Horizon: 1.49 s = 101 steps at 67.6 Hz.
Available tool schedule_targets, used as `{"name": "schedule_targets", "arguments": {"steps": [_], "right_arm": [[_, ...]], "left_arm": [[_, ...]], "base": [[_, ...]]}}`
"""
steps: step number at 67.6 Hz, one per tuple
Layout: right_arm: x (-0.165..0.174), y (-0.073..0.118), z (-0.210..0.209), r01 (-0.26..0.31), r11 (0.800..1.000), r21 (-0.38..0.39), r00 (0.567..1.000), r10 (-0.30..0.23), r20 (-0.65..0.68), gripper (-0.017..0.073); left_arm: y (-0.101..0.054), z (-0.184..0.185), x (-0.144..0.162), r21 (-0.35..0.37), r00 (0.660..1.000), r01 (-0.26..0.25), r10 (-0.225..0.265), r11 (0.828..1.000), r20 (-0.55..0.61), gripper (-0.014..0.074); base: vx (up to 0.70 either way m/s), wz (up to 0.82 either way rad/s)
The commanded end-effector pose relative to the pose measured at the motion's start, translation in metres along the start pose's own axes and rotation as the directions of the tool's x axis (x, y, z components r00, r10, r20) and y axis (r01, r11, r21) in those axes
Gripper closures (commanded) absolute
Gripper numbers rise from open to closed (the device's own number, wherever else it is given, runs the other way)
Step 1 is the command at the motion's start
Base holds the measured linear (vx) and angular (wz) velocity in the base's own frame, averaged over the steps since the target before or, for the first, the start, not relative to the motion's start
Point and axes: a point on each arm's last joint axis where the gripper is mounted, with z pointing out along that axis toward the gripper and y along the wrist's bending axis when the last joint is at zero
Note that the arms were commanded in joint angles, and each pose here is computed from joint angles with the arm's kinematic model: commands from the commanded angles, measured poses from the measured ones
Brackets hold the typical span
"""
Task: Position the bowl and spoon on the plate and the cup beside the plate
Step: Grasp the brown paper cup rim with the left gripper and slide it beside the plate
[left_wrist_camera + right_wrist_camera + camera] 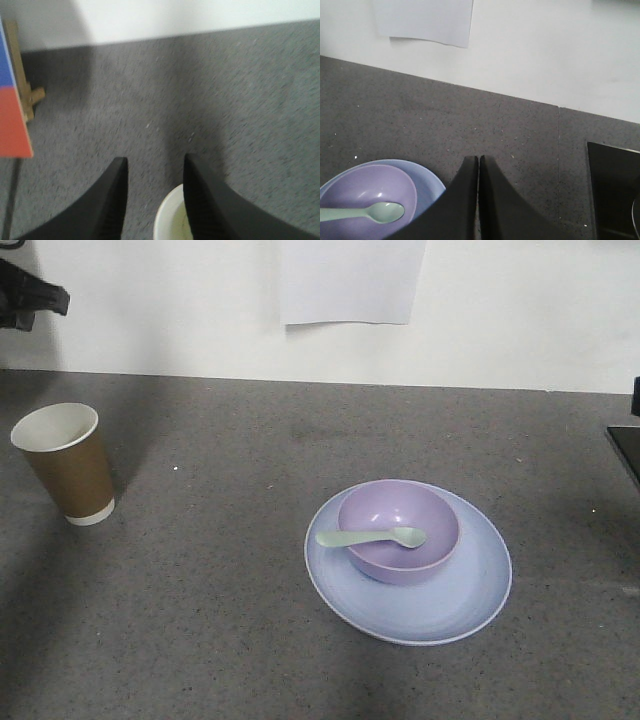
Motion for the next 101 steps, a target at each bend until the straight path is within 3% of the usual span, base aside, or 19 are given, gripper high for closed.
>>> {"name": "schedule_targets", "arguments": {"steps": [1,13,25,35,47,65,75,87,92,101], "right_arm": [[-0.011,-0.001,-0.001,0.011,1.000,0.007,0.998,-0.012,0.068,0.0570],[-0.012,-0.001,0.001,0.012,1.000,0.006,0.997,-0.013,0.079,0.0570],[-0.013,0.000,0.001,0.011,1.000,0.002,0.996,-0.011,0.086,0.0570],[-0.013,0.000,0.001,0.007,1.000,-0.001,0.996,-0.007,0.086,0.0570],[-0.013,0.000,0.001,0.003,1.000,-0.005,0.997,-0.003,0.082,0.0570],[-0.010,0.000,0.001,0.003,1.000,-0.002,0.999,-0.003,0.051,0.0570],[-0.009,0.000,0.001,0.004,1.000,-0.002,0.999,-0.004,0.043,0.0570],[-0.008,0.000,0.001,0.004,1.000,-0.001,1.000,-0.004,0.031,0.0570],[-0.008,0.000,0.001,0.004,1.000,-0.001,1.000,-0.004,0.031,0.0570],[-0.008,0.000,0.001,0.004,1.000,-0.001,0.999,-0.004,0.032,0.0570]], "left_arm": [[0.016,-0.012,0.002,-0.017,0.998,0.031,-0.030,0.999,0.055,0.0319],[0.021,0.011,0.022,0.015,0.997,0.070,-0.069,0.997,-0.043,0.0284],[0.015,0.017,0.028,0.071,0.995,0.055,-0.049,0.996,-0.088,0.0169],[0.015,0.016,0.030,0.075,0.993,0.056,-0.048,0.996,-0.109,0.0092],[0.014,0.021,0.032,0.078,0.991,0.058,-0.047,0.995,-0.128,0.0091],[0.009,0.060,0.043,0.087,0.966,0.060,-0.036,0.994,-0.257,0.0099],[0.011,0.078,0.045,0.056,0.964,0.031,-0.015,0.998,-0.267,0.0225],[0.011,0.070,0.035,0.058,0.983,0.003,0.008,0.998,-0.183,0.0604],[0.008,0.060,0.027,0.115,0.990,-0.007,0.023,0.993,-0.140,0.0602],[-0.004,0.040,0.014,0.266,0.997,0.038,-0.019,0.963,-0.074,0.0598]], "base": [[0.00,0.00],[0.00,0.00],[0.00,0.00],[0.00,0.00],[0.00,0.00],[0.00,0.00],[0.00,0.00],[0.00,0.00],[0.00,0.00],[0.00,0.00]]}}
